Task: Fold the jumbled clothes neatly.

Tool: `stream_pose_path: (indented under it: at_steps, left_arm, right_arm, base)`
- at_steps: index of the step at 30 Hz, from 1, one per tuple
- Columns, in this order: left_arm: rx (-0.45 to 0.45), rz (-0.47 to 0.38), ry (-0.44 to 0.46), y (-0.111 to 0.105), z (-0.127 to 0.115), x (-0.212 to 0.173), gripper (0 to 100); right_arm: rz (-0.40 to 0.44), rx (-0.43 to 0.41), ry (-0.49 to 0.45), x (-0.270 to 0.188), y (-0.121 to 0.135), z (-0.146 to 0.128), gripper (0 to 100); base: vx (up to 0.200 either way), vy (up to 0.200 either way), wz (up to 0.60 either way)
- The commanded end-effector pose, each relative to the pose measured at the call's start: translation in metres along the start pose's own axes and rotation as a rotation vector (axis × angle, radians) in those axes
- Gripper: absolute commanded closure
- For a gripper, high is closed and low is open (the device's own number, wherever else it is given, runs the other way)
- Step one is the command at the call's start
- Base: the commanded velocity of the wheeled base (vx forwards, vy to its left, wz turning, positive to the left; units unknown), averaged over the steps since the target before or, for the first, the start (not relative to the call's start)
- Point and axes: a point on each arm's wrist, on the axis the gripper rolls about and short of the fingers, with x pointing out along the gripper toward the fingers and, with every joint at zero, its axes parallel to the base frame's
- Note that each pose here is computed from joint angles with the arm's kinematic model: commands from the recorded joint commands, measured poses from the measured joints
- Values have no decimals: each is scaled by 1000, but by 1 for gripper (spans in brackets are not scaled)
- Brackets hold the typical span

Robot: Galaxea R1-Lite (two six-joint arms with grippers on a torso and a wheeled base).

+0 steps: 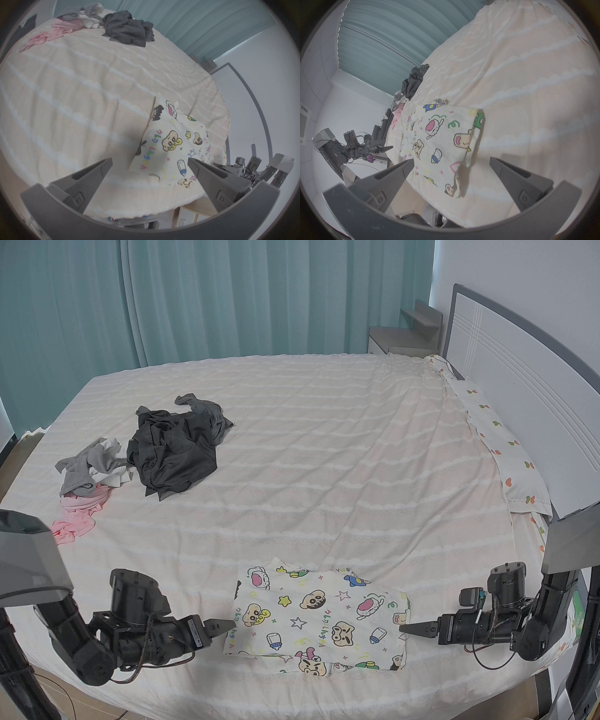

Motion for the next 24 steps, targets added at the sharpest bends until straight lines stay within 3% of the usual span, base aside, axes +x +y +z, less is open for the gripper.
stream_pose_path:
  at_steps: [1,9,24]
  left_arm:
    - [53,32,27,10,5,58,0]
    - [65,-36,-10,6,16,94,0]
    - [81,-152,-15,-4,27,110,0]
  right_arm:
    - [11,-3,-14,26,-7,7,0]
    - [17,-8,-19,39,-12,9,0]
    - [84,-18,-2,56,8,9,0]
  base:
    - [0,0,0]
    - [0,0,0]
    - [0,0,0]
